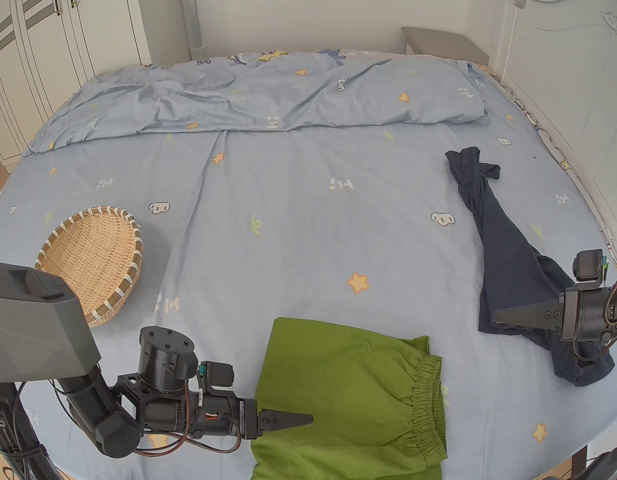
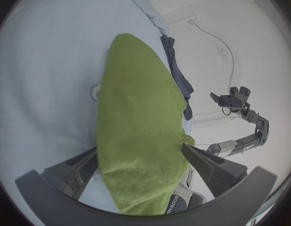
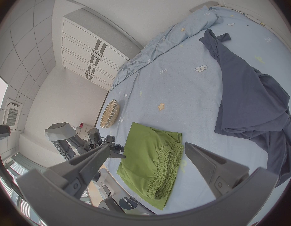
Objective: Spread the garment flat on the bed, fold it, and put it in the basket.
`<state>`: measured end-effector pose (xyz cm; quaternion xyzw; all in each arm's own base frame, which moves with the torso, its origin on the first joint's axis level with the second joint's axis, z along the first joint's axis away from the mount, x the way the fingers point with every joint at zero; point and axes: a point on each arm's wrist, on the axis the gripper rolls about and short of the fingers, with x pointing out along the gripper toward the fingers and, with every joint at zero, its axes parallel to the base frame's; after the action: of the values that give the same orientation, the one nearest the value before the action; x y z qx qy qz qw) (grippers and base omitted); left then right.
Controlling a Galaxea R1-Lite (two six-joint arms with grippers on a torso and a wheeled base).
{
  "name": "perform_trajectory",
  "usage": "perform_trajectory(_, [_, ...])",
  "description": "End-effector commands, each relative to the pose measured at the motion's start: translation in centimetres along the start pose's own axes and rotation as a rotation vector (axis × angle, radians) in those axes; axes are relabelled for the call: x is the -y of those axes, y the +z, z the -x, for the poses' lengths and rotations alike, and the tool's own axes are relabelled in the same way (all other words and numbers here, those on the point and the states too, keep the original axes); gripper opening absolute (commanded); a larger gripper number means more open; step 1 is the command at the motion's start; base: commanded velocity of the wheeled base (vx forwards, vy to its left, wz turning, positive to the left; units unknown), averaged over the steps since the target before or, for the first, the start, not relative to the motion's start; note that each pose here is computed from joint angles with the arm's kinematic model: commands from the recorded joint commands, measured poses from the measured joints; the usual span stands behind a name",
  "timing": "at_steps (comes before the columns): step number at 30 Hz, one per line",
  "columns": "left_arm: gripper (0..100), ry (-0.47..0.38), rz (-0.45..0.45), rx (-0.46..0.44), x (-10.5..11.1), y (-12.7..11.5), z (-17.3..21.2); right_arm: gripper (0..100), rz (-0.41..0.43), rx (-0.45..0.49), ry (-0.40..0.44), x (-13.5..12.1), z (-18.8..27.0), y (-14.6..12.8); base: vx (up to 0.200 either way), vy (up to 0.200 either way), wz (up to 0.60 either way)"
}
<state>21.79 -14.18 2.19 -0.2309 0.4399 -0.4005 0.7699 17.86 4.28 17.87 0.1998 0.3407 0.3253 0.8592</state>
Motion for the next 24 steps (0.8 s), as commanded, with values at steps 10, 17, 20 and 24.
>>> perform_trajectory(10, [100, -0.064, -0.012, -0.032, 0.3, 0.3, -3.5, 100, -0.009, -0.009, -0.008, 0.3, -0.2, 0.0, 0.000, 0.000, 0.00])
perform_trajectory(17, [0, -0.069, 0.001, -0.022, 0.3, 0.5, -3.5, 100, -0.011, -0.018, -0.007, 0.4, -0.5, -0.1, 0.000, 0.000, 0.00])
perform_trajectory(20, [0, -0.071, 0.047, -0.012, 0.4, 0.7, -3.2, 100, -0.010, -0.018, -0.006, 0.4, -0.5, 0.0, 0.000, 0.000, 0.00])
perform_trajectory(24, [0, -0.074, 0.144, -0.002, 0.8, 0.9, -2.7, 100, -0.018, -0.018, -0.013, 0.6, -0.7, 0.2, 0.000, 0.000, 0.00])
